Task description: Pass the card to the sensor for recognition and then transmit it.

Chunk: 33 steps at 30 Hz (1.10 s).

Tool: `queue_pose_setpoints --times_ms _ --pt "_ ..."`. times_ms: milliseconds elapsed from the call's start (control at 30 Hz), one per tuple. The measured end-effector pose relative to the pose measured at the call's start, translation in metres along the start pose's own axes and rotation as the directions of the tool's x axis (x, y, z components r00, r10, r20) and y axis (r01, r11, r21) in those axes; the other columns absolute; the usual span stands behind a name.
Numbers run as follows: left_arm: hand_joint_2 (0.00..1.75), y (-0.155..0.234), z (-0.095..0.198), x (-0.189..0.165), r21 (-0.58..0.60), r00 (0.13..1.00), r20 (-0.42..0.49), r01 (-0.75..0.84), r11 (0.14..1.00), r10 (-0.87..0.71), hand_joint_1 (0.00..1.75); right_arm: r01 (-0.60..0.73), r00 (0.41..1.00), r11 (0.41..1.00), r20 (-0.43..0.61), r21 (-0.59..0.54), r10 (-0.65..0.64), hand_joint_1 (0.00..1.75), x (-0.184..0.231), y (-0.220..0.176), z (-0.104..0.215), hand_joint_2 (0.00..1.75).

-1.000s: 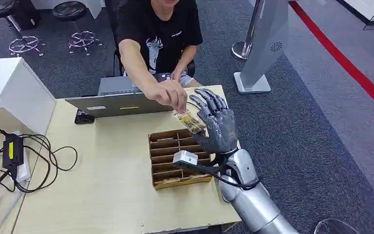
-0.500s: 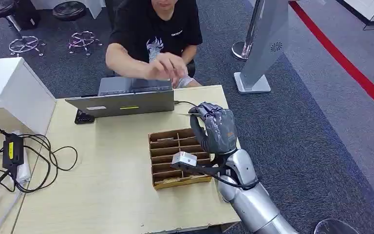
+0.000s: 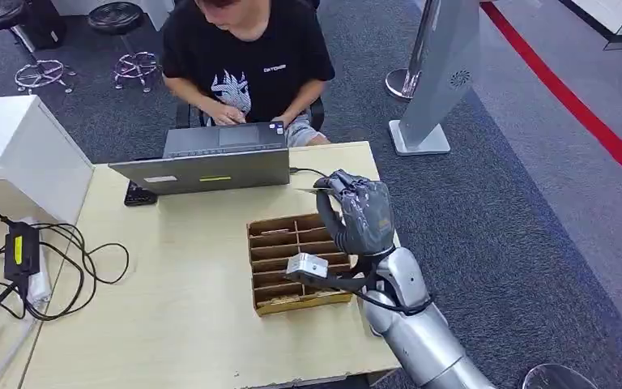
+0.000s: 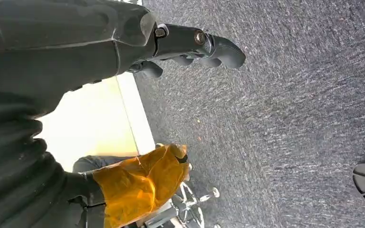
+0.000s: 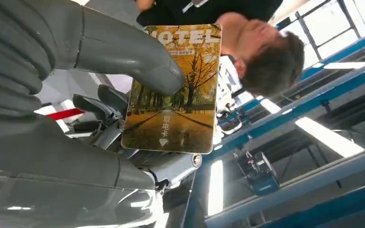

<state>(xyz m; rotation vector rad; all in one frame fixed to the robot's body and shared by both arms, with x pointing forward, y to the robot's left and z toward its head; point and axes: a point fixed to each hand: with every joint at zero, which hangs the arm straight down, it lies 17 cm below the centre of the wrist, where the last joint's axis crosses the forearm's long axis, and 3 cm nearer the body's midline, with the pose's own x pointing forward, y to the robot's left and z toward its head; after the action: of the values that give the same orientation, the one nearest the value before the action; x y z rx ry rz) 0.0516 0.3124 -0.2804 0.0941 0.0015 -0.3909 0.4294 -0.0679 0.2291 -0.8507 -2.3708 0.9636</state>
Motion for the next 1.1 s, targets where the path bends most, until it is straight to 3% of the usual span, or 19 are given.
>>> queue_pose_setpoints --times_ms 133,233,433,533,667,967,1100 --pt "1.75 0.0 0.0 0.0 0.0 1.0 0.002 -0.001 1.0 0.001 0.0 0.01 0.999 1.0 -0.037 -0.002 -0.01 1.75 -0.009 -0.001 0.006 1.75" --pt "1.75 -0.001 0.0 0.002 -0.006 1.0 0.009 -0.018 1.0 0.019 0.0 0.054 0.988 0.998 -0.145 0.034 -0.049 1.75 -0.045 0.003 0.033 1.75" --pt "1.75 -0.002 0.0 -0.003 -0.008 1.0 0.004 -0.024 1.0 0.024 0.0 0.057 0.978 0.99 -0.207 0.127 -0.029 1.75 -0.08 0.011 0.073 1.75" --pt "1.75 -0.002 0.0 -0.002 -0.012 0.999 0.006 -0.038 0.999 0.038 0.0 0.201 0.948 0.943 -0.296 0.265 -0.119 1.75 -0.101 0.034 0.106 1.75" --pt "1.75 -0.001 -0.001 -0.005 -0.012 0.999 0.004 -0.048 0.999 0.048 0.0 0.3 0.921 0.883 -0.352 0.361 -0.169 1.75 -0.126 0.041 0.145 1.75" --pt "1.75 0.0 -0.001 -0.006 -0.012 0.998 0.003 -0.062 0.998 0.062 0.0 0.399 0.886 0.808 -0.41 0.434 -0.217 1.75 -0.138 0.04 0.193 1.75" --pt "1.75 0.001 -0.001 -0.006 -0.015 0.998 0.004 -0.065 0.998 0.065 0.0 0.475 0.865 0.738 -0.407 0.479 -0.293 1.75 -0.125 0.04 0.21 1.75"
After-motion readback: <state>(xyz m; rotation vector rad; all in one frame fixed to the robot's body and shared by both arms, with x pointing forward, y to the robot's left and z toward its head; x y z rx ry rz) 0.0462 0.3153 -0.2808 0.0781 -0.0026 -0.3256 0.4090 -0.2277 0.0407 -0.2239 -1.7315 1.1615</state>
